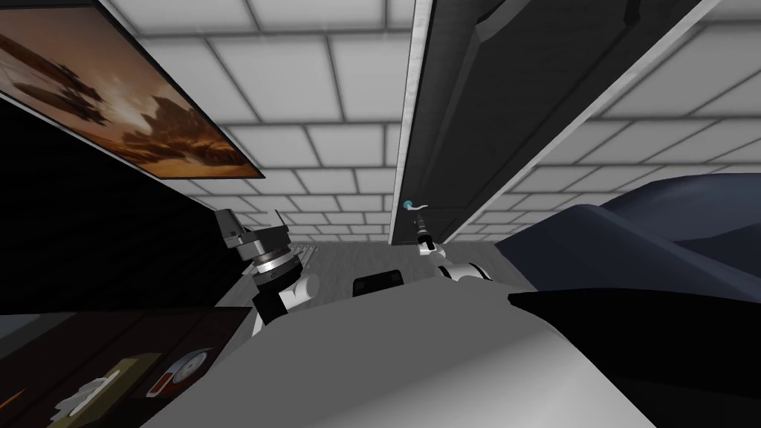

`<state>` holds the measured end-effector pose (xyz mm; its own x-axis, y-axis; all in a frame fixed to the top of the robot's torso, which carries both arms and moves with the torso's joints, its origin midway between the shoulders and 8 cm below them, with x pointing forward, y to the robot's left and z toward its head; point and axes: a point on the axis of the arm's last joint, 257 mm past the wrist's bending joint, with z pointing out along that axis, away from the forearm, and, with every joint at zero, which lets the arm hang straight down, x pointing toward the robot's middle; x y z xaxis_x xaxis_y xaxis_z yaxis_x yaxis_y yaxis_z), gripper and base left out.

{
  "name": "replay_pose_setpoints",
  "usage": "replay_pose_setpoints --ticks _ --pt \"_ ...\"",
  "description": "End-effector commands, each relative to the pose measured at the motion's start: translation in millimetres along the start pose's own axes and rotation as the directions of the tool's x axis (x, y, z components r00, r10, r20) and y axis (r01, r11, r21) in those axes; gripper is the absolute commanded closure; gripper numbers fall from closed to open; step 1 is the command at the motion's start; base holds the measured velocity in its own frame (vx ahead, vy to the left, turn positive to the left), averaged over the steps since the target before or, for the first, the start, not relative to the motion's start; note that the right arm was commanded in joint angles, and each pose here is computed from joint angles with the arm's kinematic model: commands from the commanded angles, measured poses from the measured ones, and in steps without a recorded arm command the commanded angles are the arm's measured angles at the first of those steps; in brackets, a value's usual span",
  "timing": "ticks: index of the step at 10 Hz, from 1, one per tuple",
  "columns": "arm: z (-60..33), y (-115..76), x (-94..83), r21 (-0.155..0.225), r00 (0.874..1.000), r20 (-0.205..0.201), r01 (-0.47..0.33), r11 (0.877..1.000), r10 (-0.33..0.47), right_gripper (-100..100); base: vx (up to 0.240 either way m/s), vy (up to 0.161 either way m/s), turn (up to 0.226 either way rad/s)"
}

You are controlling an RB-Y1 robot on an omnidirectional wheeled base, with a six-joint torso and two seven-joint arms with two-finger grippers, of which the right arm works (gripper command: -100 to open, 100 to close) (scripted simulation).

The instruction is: Pull the door open

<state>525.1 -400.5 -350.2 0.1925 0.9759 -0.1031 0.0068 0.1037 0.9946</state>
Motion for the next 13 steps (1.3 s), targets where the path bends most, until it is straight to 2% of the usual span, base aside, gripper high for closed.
replay_pose_setpoints --ticks 1,3,5,6,7,9,10,11,12,13 --pt "0.3 -4.6 -3.6 0.013 1.000 0.007 -0.001 1.000 0.001 -100 0.041 -0.051 0.105" --pt "0.5 -4.0 -3.2 0.013 1.000 0.006 -0.001 1.000 0.001 -100 0.023 -0.028 0.022" --pt "-6.0 -7.9 -29.1 0.017 0.999 0.034 -0.002 1.000 0.002 -100 0.173 -0.017 0.112" --pt "-5.0 -5.8 -28.8 0.012 0.999 0.034 -0.002 1.000 0.002 -100 0.139 -0.005 0.057" --pt "-11.1 -10.1 -47.6 0.020 0.999 0.054 -0.003 1.000 0.002 -100 0.125 0.009 0.162" --pt "-17.7 -12.2 -70.5 0.022 0.997 0.079 -0.003 1.000 0.002 -100 0.202 -0.018 0.136" --pt "-20.2 -12.7 -78.6 0.023 0.996 0.088 -0.003 1.000 0.001 -100 0.198 -0.030 0.090" --pt "-18.5 -13.9 -73.7 0.025 0.997 0.082 -0.003 1.000 0.001 -100 0.087 -0.014 0.020" --pt "-18.5 -13.9 -73.7 0.025 0.997 0.082 -0.003 1.000 0.001 100 -0.011 0.001 -0.015" --pt "-18.5 -13.9 -73.7 0.025 0.997 0.082 -0.003 1.000 0.001 100 -0.030 0.002 -0.010"
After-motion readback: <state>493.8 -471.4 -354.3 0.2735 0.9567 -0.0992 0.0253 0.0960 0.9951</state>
